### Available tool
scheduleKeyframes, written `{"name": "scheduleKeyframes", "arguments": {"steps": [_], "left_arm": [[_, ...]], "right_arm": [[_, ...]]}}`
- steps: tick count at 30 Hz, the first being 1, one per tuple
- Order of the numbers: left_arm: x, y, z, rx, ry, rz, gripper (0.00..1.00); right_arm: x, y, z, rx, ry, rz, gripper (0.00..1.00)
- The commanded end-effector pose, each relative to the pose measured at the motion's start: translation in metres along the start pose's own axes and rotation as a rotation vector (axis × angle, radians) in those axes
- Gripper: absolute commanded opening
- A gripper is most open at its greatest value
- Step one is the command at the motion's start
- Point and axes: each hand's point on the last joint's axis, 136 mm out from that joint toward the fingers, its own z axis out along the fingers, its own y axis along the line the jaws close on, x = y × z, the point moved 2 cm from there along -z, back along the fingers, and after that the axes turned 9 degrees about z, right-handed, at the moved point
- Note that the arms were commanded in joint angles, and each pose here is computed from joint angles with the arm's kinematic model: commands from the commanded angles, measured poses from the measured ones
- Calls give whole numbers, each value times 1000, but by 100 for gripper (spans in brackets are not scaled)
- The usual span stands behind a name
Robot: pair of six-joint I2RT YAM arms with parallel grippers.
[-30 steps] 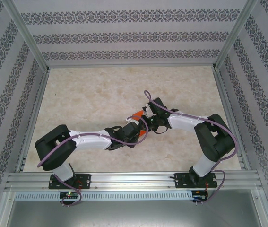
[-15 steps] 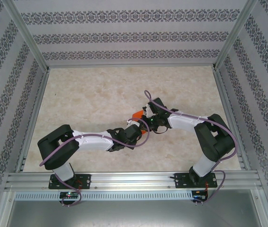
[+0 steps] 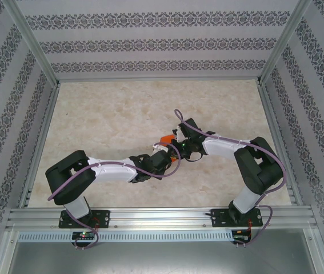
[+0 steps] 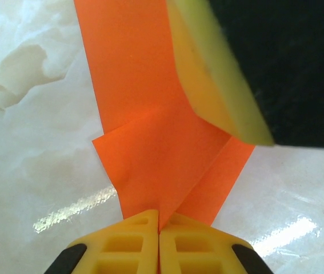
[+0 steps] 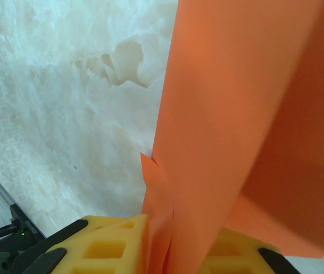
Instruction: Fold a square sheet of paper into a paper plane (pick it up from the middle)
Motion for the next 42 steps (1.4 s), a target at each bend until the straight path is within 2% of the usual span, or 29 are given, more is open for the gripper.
{"name": "scheduleKeyframes", "arguments": {"steps": [1, 2, 7, 14, 20, 27, 37, 42], "left_arm": [[-8, -6, -3, 9, -40, -25, 4], [-7, -6, -3, 23, -42, -37, 3], [-6, -2, -3, 96, -54, -110, 1], [-9, -4, -4, 287, -77, -183, 1], [-8, 5, 0, 398, -69, -264, 1], [-8, 18, 0, 463, -64, -343, 2], [-12, 22, 0, 546, -52, -398, 2], [-10, 27, 1, 552, -42, -409, 4]], "right_arm": [[-6, 9, -7, -15, -25, -22, 27], [-7, 11, -11, -18, -37, -29, 31], [-8, 16, -32, -30, -98, -52, 37], [-7, 24, -58, -121, -191, -107, 44], [-6, 34, -56, -195, -190, -143, 41], [-5, 37, -30, -227, -130, -134, 26], [-6, 51, 8, -259, -56, -140, 21], [-13, 51, 16, -257, -61, -127, 21]]}}
